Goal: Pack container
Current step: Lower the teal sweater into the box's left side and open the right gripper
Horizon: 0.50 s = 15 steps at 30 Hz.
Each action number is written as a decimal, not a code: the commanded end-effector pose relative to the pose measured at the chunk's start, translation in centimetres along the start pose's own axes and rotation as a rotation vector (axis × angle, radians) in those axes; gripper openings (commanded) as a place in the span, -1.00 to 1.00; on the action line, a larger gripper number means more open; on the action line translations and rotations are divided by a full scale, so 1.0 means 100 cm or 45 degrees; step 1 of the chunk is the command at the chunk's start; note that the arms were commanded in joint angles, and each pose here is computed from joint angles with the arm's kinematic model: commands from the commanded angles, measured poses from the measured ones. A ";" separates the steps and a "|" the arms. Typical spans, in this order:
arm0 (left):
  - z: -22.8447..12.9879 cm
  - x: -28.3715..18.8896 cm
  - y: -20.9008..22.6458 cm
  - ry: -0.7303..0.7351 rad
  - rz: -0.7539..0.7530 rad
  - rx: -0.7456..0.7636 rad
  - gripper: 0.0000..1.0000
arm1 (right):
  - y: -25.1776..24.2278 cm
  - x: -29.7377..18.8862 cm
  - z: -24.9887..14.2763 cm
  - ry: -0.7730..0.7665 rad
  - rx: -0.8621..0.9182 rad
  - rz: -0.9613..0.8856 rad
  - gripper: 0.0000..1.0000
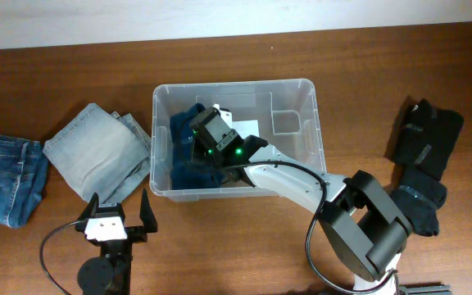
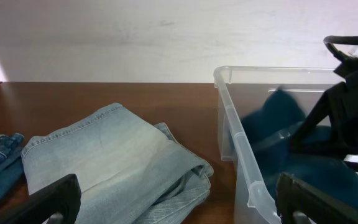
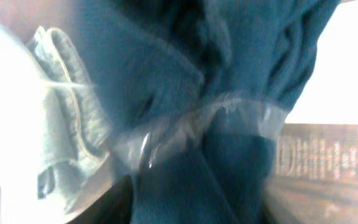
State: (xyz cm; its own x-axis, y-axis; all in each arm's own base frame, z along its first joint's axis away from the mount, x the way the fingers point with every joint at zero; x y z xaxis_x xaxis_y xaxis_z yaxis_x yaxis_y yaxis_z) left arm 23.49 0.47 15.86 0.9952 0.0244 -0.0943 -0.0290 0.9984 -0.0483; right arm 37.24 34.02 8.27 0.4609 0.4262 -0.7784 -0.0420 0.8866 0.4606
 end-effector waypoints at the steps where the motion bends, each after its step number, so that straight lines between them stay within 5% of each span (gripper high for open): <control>1: -0.001 0.000 0.002 -0.006 0.013 0.011 0.99 | 0.015 -0.003 0.001 0.001 -0.061 0.048 0.18; 15: -0.001 0.000 0.002 -0.006 0.013 0.011 0.99 | -0.003 -0.011 0.005 0.026 -0.239 -0.022 0.70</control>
State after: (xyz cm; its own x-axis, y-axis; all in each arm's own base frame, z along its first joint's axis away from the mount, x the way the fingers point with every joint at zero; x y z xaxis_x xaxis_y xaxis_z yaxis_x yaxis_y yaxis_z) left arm 23.49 0.47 15.86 0.9952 0.0244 -0.0943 -0.0290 0.9984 -0.0483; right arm 36.40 33.43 7.56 0.4190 0.4064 -0.8120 -0.1458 0.9128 0.3816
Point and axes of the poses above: each gripper's point midway between its finger pads, its own x axis out along the fingers, its own y axis along the line the jaws close on, z = x × y, the point moved 1 cm from there along -x, back along the fingers, and after that the axes turned 2 degrees about -x, right-handed, at the moved point
